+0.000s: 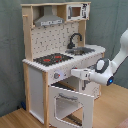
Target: Play with the kitchen
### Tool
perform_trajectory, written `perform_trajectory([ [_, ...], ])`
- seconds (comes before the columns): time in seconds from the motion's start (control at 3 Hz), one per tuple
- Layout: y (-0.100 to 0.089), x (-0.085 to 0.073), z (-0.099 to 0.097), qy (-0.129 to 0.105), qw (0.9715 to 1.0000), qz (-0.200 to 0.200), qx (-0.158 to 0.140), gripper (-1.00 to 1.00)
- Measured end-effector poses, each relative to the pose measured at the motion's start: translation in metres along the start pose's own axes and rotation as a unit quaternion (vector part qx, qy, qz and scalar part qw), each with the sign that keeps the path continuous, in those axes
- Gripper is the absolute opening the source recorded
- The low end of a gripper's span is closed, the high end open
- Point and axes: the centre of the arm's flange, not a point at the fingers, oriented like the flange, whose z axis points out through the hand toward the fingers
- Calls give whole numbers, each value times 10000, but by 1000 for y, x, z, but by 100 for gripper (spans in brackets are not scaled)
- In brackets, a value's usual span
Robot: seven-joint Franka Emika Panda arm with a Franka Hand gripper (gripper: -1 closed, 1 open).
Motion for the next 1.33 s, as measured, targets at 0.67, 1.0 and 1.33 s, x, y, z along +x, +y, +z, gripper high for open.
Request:
perform_trajectory([
  [0.67, -2, 1, 0, -96, 9936, -1129, -38, -100],
  [1.0, -3, 3, 0, -216, 9853, -1694, -98, -100],
  [1.33, -2, 7, 1, -412, 9911, -1265, -11, -100],
])
